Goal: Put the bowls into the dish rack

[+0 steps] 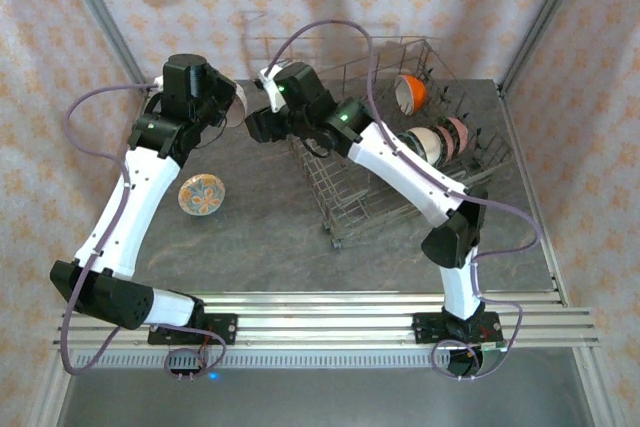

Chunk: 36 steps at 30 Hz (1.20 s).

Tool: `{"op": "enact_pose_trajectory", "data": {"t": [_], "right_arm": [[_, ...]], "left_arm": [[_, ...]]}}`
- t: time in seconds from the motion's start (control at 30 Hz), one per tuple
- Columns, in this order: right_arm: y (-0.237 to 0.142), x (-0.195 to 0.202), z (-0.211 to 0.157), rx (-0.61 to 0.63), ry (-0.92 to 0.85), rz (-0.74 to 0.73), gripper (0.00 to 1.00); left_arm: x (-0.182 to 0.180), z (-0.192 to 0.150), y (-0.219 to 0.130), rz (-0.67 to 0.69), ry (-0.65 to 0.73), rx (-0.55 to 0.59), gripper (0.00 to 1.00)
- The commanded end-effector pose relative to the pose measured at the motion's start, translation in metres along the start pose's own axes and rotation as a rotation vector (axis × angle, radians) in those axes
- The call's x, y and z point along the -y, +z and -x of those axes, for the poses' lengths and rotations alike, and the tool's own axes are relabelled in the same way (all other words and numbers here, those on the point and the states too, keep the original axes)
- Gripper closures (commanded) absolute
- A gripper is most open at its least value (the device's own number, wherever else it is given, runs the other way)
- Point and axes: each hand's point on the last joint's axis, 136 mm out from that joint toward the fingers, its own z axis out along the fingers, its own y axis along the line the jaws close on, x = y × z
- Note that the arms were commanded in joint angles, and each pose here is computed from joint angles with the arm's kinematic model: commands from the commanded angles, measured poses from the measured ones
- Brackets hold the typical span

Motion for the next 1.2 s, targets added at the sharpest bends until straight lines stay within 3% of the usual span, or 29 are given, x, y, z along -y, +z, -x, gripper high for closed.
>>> {"op": "enact_pose_trajectory", "data": {"t": [0.0, 0.43, 0.67, 0.87, 1.17], "right_arm": [[0.011, 0.007, 0.018, 0.097, -0.003, -0.072, 0.43], [0.040, 0.014, 0.033, 0.209, 0.087, -0.173, 0.57], [0.043, 0.028, 0.041, 0.281, 0.111, -0.338, 0.75], [0.038, 0.026, 0.048, 0.313, 0.080, -0.383, 1.00], [0.027, 0.027, 0.054, 0.350, 0.058, -0.463, 1.00]], "left_arm": [[0.029, 0.013, -0.016, -0.086, -0.036, 0.059, 1.00], [0.029, 0.016, -0.031, -0.099, -0.051, 0.079, 1.00], [0.036, 0.016, -0.029, -0.124, -0.071, 0.074, 1.00], [0.038, 0.011, -0.027, -0.135, -0.086, 0.047, 1.00], [0.035, 0.007, -0.031, -0.161, -0.090, 0.036, 1.00]]}}
